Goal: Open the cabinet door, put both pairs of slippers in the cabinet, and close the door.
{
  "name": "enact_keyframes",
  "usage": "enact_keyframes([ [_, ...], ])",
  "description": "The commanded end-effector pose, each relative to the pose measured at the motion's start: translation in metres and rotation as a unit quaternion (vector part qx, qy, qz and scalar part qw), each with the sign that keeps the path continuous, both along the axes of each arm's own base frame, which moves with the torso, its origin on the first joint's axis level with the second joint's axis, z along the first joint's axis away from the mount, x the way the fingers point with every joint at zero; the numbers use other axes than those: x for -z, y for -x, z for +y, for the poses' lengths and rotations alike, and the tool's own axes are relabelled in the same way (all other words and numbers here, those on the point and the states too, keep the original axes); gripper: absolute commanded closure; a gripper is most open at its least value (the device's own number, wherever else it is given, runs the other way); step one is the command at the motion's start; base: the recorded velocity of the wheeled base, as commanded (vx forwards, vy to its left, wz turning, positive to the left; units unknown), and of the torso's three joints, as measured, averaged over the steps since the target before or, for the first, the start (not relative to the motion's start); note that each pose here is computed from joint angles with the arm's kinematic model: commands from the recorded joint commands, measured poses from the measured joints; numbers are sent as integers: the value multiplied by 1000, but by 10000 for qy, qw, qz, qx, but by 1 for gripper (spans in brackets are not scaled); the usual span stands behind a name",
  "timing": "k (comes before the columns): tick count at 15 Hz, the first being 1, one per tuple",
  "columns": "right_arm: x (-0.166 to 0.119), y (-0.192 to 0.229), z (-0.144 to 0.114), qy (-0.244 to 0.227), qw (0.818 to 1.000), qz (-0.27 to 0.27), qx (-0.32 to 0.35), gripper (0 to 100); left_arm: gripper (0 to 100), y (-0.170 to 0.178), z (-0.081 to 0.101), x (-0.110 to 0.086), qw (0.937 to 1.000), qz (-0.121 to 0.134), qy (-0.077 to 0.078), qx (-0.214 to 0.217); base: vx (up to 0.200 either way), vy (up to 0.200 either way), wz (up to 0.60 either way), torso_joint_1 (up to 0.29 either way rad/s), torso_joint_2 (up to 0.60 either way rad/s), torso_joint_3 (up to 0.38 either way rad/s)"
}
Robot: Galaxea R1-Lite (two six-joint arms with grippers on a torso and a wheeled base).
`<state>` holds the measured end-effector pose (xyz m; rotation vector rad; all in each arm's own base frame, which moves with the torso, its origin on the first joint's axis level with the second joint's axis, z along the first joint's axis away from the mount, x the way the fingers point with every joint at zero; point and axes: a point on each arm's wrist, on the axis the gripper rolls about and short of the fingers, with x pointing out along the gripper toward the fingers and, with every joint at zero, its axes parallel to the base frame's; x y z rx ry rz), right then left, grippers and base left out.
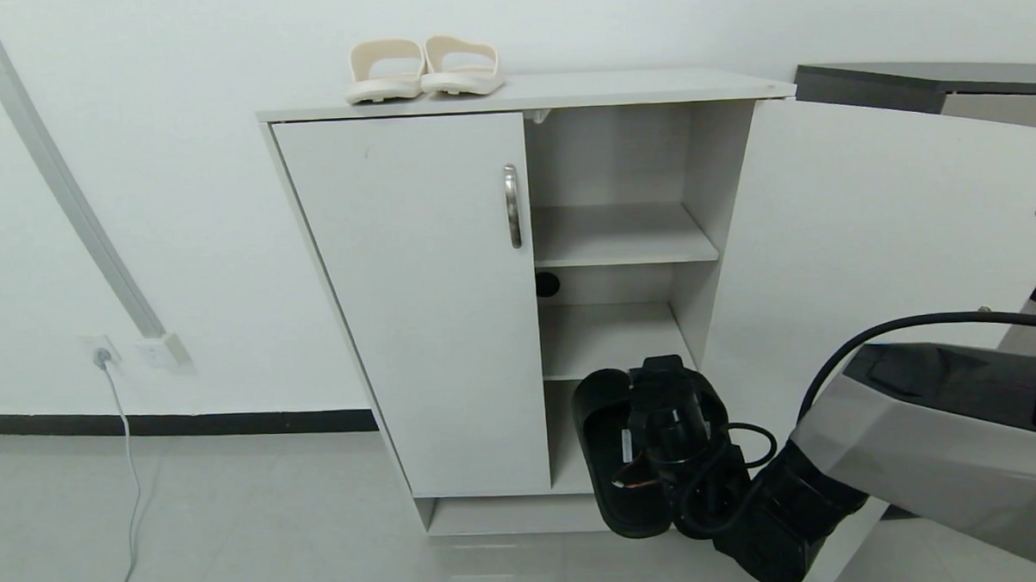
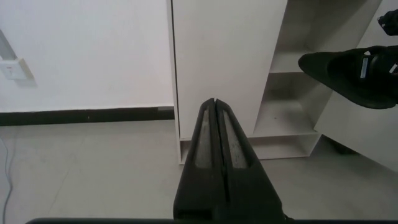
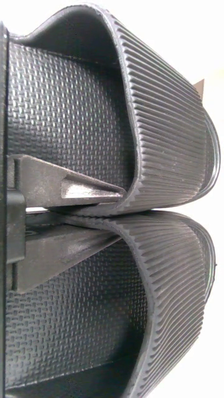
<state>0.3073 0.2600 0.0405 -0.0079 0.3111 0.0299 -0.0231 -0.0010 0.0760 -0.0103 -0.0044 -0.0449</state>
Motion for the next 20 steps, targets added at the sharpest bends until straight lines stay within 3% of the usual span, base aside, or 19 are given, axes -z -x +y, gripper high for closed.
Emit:
enact_keyframes([
  [1,3,-1,0,21,10000,17,3,100,100,0,0,0,10000,8,2,-2,0,0,0,2,2,-51],
  [10,9,-8,-1,-28,10000,46,12,100,100,0,0,0,10000,8,2,-2,0,0,0,6,1,-184],
  [12,10,-10,0,-145,9998,-143,45,100,100,0,0,0,10000,8,2,-17,0,0,0,0,2,-200],
  [16,17,-22,-4,-149,9929,-1179,-3,100,100,0,0,0,10000,8,9,-17,0,0,0,-1,1,-51],
  [20,16,-23,-5,-122,9921,-1252,10,100,100,0,0,0,10000,8,9,-17,0,0,0,0,0,0],
])
